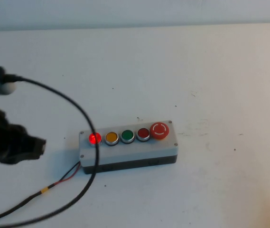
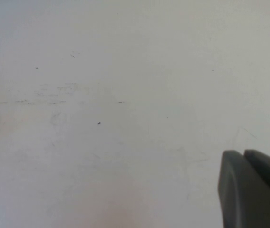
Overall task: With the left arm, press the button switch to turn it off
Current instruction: Press the button to turn off
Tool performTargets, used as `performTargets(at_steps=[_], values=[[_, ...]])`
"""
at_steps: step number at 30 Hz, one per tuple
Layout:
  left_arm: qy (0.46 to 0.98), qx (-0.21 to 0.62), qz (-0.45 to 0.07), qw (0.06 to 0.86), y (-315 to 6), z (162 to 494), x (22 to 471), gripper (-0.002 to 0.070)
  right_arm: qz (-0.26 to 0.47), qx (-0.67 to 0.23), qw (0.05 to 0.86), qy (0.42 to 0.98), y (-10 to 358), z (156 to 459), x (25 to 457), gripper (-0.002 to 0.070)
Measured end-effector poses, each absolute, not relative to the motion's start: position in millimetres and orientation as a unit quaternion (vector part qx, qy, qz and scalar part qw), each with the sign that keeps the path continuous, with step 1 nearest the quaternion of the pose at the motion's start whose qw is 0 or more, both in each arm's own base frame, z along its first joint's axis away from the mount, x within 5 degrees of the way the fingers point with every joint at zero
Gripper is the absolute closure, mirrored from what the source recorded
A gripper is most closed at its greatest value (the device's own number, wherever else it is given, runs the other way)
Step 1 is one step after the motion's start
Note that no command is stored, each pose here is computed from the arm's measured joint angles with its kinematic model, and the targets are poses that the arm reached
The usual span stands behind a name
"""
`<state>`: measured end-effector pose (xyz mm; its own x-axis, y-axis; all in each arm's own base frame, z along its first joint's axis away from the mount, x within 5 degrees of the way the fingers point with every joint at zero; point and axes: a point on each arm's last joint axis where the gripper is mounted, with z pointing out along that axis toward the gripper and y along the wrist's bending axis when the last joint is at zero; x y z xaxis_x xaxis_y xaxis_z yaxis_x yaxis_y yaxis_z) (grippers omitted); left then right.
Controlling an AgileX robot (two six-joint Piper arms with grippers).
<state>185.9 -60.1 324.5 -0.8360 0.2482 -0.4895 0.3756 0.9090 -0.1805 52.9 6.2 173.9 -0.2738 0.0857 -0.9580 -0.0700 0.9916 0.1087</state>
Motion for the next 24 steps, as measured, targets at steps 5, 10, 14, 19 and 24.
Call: performTargets(at_steps=[5, 10, 14, 19, 24], values=[[0.952, 0.26, -0.097, 0.125, -107, 309, 259, 0.0678, 0.065, 0.005, 0.603, 0.795, 6, 174, 53, 0.0692], [0.939, 0.321, -0.069, 0.101, -161, 292, 317, 0.0678, 0.065, 0.005, 0.603, 0.795, 6, 174, 53, 0.0692], [0.935, 0.329, -0.069, 0.115, -175, 293, 335, 0.0678, 0.065, 0.005, 0.603, 0.795, 6, 174, 53, 0.0692], [0.934, 0.328, -0.075, 0.123, -175, 302, 333, 0.0678, 0.065, 0.005, 0.603, 0.795, 6, 174, 53, 0.0692], [0.93, 0.34, -0.086, 0.112, -176, 305, 306, 0.0678, 0.065, 0.005, 0.603, 0.795, 6, 174, 53, 0.0692]])
